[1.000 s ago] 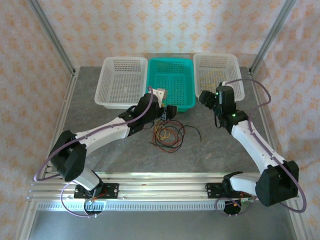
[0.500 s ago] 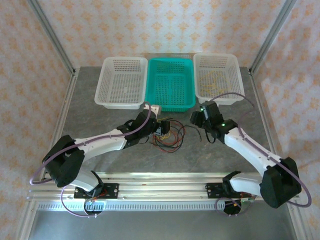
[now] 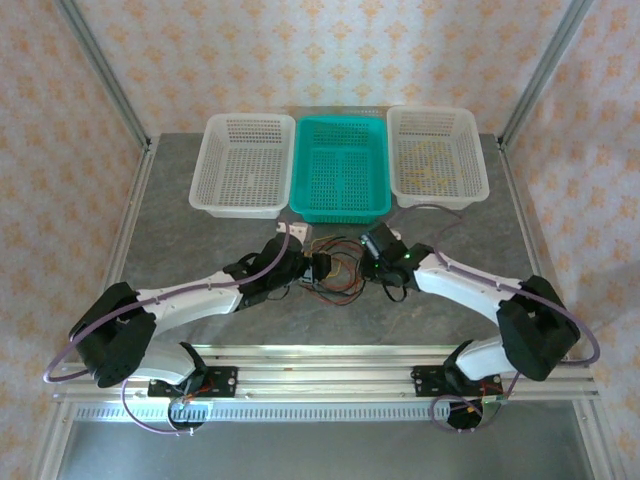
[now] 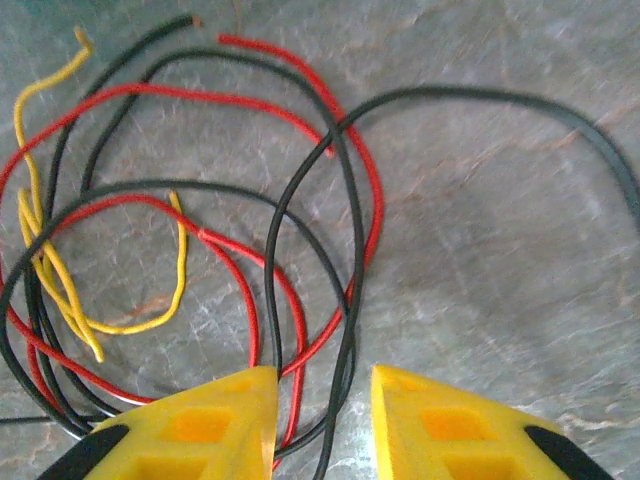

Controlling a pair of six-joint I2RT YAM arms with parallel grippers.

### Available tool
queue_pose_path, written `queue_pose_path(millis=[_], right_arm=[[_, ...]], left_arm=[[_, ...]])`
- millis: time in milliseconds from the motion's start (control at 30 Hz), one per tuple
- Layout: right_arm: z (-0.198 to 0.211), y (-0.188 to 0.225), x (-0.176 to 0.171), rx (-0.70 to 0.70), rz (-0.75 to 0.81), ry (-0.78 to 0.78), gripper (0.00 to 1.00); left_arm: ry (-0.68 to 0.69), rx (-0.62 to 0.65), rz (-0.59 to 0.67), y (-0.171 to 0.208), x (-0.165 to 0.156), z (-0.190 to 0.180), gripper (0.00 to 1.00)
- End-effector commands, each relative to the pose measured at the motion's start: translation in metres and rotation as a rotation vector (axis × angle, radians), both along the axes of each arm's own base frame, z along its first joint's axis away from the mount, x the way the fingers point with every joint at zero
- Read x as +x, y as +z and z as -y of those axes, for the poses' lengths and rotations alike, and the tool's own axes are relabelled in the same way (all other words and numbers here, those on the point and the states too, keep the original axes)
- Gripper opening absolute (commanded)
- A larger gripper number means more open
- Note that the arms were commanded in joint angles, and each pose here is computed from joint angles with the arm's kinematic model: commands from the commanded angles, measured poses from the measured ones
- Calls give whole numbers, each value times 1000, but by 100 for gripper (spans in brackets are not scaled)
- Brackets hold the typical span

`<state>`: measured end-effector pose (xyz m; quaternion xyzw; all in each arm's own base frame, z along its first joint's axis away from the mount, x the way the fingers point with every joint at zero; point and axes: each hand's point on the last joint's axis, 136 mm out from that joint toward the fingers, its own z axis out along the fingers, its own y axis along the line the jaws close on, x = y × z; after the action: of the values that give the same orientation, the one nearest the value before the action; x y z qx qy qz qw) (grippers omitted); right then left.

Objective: Untangle the cables

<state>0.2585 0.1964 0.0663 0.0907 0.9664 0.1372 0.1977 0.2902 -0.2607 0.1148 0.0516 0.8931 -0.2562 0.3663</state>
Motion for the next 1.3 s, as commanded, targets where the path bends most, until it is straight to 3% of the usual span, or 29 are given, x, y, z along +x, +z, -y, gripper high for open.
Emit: queue_pose_path(millis=[0, 167, 533, 800, 1133, 1267], right_arm=[[-3, -17, -13, -16, -76, -9, 30], [4, -31, -21, -87, -123, -15, 29], [-10, -42, -24, -17, -143, 11, 27], [-11, -43, -18, -28, -125, 7, 17], [-6, 3, -3, -20, 20, 17, 1], [1, 35, 5, -33, 109, 16, 0]], left_arm=[[-51, -28, 30, 8, -7, 9, 70], [-119, -29, 32, 5, -16, 22, 70], [-140, -32, 35, 2, -15, 29, 70], [-143, -24, 47, 7, -13, 29, 70], [-121, -37, 62, 13, -6, 25, 70], [-96, -29, 97, 30, 4, 16, 70]])
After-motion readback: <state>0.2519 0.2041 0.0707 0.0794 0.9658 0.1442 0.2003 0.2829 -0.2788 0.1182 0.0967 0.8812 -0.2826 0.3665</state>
